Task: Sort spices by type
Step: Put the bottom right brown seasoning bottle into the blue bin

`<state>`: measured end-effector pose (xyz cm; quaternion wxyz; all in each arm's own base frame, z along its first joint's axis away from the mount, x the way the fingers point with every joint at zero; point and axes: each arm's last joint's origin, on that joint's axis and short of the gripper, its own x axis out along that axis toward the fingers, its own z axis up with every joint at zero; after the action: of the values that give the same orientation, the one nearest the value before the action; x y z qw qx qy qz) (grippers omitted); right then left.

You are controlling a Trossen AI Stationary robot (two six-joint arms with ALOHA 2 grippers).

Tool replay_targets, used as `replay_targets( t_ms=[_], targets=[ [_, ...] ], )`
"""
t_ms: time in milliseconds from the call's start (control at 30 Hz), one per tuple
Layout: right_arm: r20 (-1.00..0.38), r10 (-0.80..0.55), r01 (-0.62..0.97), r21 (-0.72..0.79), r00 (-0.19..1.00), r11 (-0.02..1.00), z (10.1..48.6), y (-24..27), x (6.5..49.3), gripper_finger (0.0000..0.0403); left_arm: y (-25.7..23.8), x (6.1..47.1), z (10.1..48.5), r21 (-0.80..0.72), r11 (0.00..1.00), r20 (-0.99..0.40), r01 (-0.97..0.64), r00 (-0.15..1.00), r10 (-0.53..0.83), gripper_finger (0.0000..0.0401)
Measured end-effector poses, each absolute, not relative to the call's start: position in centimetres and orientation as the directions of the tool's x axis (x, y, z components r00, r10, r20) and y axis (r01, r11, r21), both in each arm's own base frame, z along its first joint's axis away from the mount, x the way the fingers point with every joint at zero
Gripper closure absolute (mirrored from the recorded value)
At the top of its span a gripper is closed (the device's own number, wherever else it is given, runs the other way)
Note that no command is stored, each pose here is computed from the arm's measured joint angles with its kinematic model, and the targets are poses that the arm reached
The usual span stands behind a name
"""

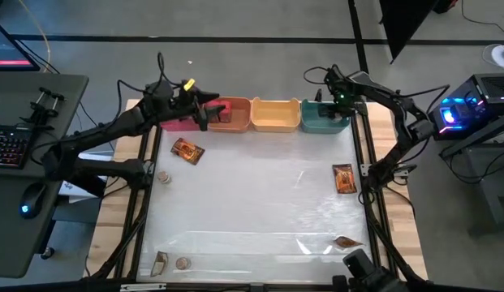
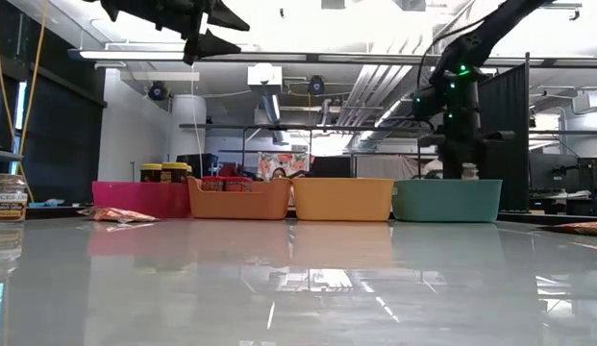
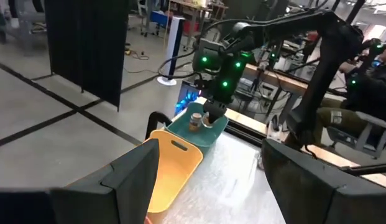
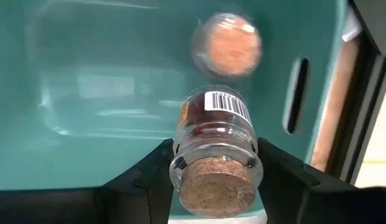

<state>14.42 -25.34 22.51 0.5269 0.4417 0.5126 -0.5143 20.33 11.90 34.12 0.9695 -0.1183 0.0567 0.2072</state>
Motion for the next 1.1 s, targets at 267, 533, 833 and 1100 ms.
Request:
replay_targets(
  t_ms=[267,533,833,1100],
  targets=[
    [-0.997,-0.07,1.0,-0.016,-0.018,-0.021,21.4,-25.7,13.3,0.0223,13.1,19.5,34.0,-0.214,0.894,-0.165,-0.393,0.917,0.363,0.0132],
    [-0.997,-0.076,0.999,-0.023,-0.027,-0.049,20.9,-26.1,13.3,0.0197,13.3,19.3,34.0,-0.231,0.895,-0.168,-0.382,0.922,0.35,0.0132],
    [-0.998,-0.013,0.996,-0.053,-0.054,-0.072,18.8,-26.9,13.5,0.0212,13.3,19.4,33.9,-0.274,0.883,-0.173,-0.381,0.923,0.345,0.0132],
    [-1.0,-0.03,0.996,-0.004,-0.006,-0.088,19.7,-27.8,13.1,0.0218,13.3,19.3,33.9,-0.275,0.882,-0.175,-0.382,0.922,0.345,0.0132]
  ],
)
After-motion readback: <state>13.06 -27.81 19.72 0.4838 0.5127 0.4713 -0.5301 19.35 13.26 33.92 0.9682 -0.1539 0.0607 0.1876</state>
